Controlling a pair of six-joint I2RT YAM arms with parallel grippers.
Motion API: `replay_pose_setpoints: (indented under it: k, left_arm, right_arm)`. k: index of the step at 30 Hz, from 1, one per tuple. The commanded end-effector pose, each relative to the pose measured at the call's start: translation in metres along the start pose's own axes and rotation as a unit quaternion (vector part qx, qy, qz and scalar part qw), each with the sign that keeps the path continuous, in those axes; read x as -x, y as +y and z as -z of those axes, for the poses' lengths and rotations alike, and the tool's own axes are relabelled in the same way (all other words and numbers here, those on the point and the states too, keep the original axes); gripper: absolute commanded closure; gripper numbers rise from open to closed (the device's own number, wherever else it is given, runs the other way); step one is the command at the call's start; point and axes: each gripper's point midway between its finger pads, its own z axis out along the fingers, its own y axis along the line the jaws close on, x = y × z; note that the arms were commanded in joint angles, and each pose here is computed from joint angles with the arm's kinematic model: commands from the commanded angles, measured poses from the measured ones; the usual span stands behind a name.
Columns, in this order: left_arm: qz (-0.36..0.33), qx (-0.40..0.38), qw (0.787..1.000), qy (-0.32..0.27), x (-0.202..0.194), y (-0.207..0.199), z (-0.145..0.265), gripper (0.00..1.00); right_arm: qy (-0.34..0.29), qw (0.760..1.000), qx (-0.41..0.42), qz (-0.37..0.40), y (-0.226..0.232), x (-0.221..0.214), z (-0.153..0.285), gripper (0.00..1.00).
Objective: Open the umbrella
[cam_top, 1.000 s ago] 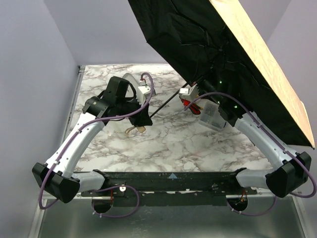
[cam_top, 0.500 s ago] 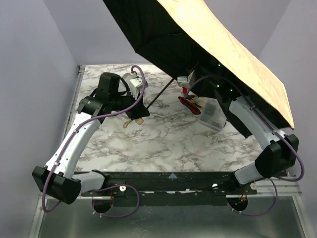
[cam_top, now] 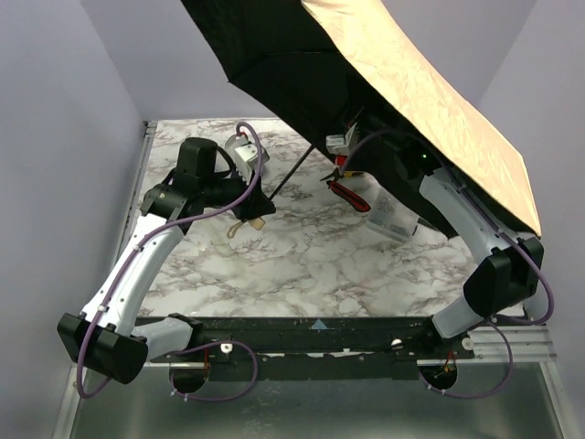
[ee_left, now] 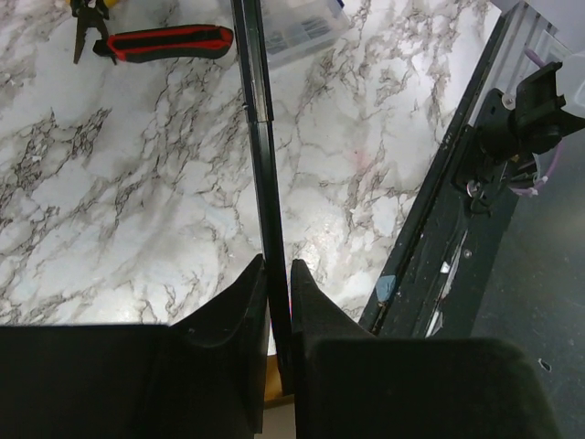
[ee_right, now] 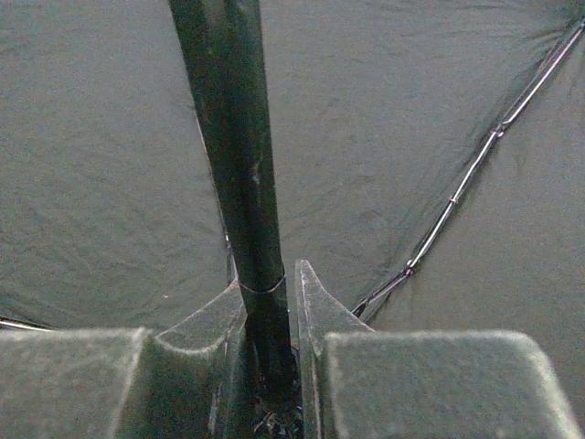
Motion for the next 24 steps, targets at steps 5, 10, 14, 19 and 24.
replay_pose_setpoints:
  k: [5,10,14,19,24]
  left_arm:
    - [0.105,-0.057,0.987,0.109,-0.083,-0.047,0.027,1.0]
    - [0.113,-0.054,0.985,0.116,-0.089,-0.046,0.027,1.0]
    - [0.116,-0.054,0.985,0.118,-0.09,-0.045,0.026,1.0]
    - [0.117,-0.055,0.984,0.127,-0.094,-0.044,0.026,1.0]
    - [0.098,-0.047,0.989,0.104,-0.075,-0.038,0.023,1.0]
  right_arm:
    - [0.304,0.951,-0.024,0.054,-0.021,-0.173,0.094,0.91]
    - [0.331,0.941,-0.026,0.06,-0.018,-0.196,0.106,0.93]
    - [0.352,0.934,-0.024,0.06,-0.014,-0.211,0.114,0.93]
    - [0.365,0.929,-0.022,0.06,-0.011,-0.221,0.122,0.94]
    - [0.333,0.941,-0.017,0.058,-0.002,-0.204,0.12,0.94]
